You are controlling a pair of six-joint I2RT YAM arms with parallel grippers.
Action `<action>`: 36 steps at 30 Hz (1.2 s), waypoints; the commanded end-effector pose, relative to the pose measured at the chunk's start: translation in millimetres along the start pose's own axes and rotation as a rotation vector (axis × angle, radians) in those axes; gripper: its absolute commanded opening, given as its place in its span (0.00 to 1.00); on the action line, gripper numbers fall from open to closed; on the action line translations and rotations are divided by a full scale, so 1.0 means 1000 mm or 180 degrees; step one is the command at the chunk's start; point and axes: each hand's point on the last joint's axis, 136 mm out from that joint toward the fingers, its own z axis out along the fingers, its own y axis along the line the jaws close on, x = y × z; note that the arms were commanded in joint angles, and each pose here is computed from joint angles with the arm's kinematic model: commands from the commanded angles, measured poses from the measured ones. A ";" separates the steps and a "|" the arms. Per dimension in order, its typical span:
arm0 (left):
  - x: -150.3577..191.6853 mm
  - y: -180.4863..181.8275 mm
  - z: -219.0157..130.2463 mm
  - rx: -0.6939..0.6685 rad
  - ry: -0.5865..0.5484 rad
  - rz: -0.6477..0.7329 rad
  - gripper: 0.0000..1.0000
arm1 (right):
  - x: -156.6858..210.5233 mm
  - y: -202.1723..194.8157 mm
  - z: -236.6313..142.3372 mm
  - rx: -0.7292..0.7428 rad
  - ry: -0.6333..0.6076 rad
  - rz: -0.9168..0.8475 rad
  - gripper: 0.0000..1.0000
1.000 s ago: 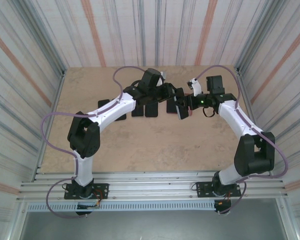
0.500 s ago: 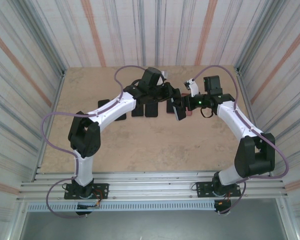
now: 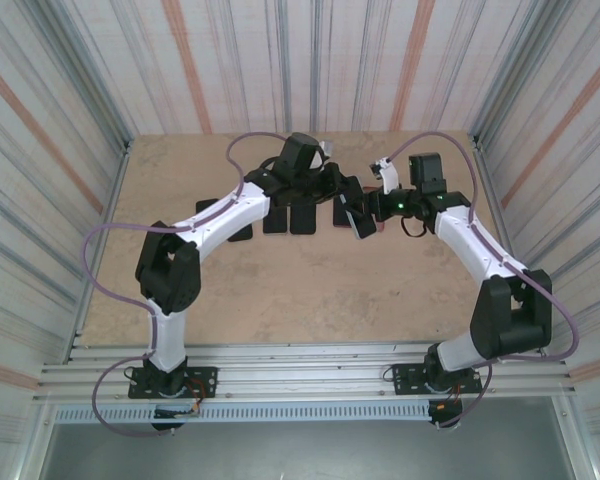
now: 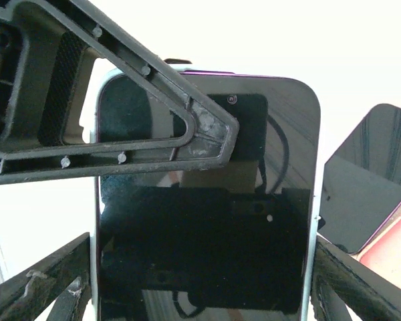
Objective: Take the phone out of the phone case
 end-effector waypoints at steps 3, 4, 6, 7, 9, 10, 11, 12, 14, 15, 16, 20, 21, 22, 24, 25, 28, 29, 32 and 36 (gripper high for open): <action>-0.043 -0.027 -0.035 0.0420 -0.0390 -0.0050 0.09 | -0.002 0.017 -0.023 -0.0134 -0.0196 0.0218 0.84; -0.046 -0.028 -0.038 0.0453 -0.0420 -0.0075 0.09 | -0.002 0.016 -0.027 -0.0129 -0.0233 0.0283 0.84; -0.052 -0.031 -0.044 0.0517 -0.0467 -0.0117 0.09 | -0.003 0.015 -0.035 -0.0115 -0.0325 0.0428 0.84; -0.055 -0.032 -0.048 0.0562 -0.0496 -0.0151 0.09 | -0.005 0.013 -0.040 -0.0102 -0.0393 0.0529 0.83; -0.062 -0.035 -0.055 0.0681 -0.0565 -0.0241 0.09 | -0.007 0.012 -0.047 -0.0135 -0.0531 0.0736 0.82; -0.066 -0.036 -0.059 0.0745 -0.0613 -0.0304 0.09 | -0.008 0.011 -0.051 -0.0162 -0.0609 0.0865 0.81; -0.069 -0.037 -0.062 0.0798 -0.0650 -0.0341 0.09 | -0.010 0.012 -0.054 -0.0204 -0.0684 0.0974 0.80; -0.073 -0.038 -0.067 0.0839 -0.0698 -0.0380 0.09 | -0.012 0.014 -0.057 -0.0262 -0.0772 0.1086 0.79; -0.079 -0.039 -0.075 0.0887 -0.0780 -0.0436 0.09 | -0.016 0.017 -0.060 -0.0376 -0.0932 0.1286 0.74; -0.082 -0.041 -0.079 0.0923 -0.0822 -0.0470 0.09 | -0.019 0.020 -0.061 -0.0451 -0.1016 0.1391 0.72; -0.085 -0.043 -0.083 0.0956 -0.0865 -0.0492 0.09 | -0.021 0.021 -0.062 -0.0506 -0.1094 0.1481 0.69; -0.093 -0.051 -0.095 0.1109 -0.0993 -0.0630 0.09 | -0.029 0.031 -0.061 -0.0728 -0.1357 0.1761 0.56; -0.095 -0.053 -0.098 0.1153 -0.1031 -0.0660 0.09 | -0.031 0.034 -0.060 -0.0760 -0.1403 0.1790 0.53; -0.096 -0.054 -0.100 0.1184 -0.1054 -0.0691 0.09 | -0.033 0.037 -0.059 -0.0789 -0.1431 0.1821 0.51; -0.099 -0.058 -0.105 0.1263 -0.1093 -0.0730 0.09 | -0.038 0.043 -0.057 -0.0861 -0.1511 0.1879 0.48; -0.100 -0.061 -0.107 0.1290 -0.1101 -0.0736 0.09 | -0.041 0.044 -0.057 -0.0888 -0.1558 0.1917 0.47; -0.101 -0.067 -0.113 0.1348 -0.1127 -0.0742 0.09 | -0.049 0.043 -0.059 -0.0963 -0.1705 0.2018 0.43; -0.101 -0.069 -0.116 0.1369 -0.1141 -0.0750 0.09 | -0.052 0.043 -0.060 -0.0985 -0.1743 0.2050 0.41; -0.101 -0.072 -0.120 0.1421 -0.1154 -0.0784 0.09 | -0.058 0.046 -0.060 -0.1101 -0.1790 0.2153 0.37; -0.102 -0.075 -0.125 0.1502 -0.1180 -0.0861 0.09 | -0.064 0.050 -0.063 -0.1147 -0.1852 0.2155 0.30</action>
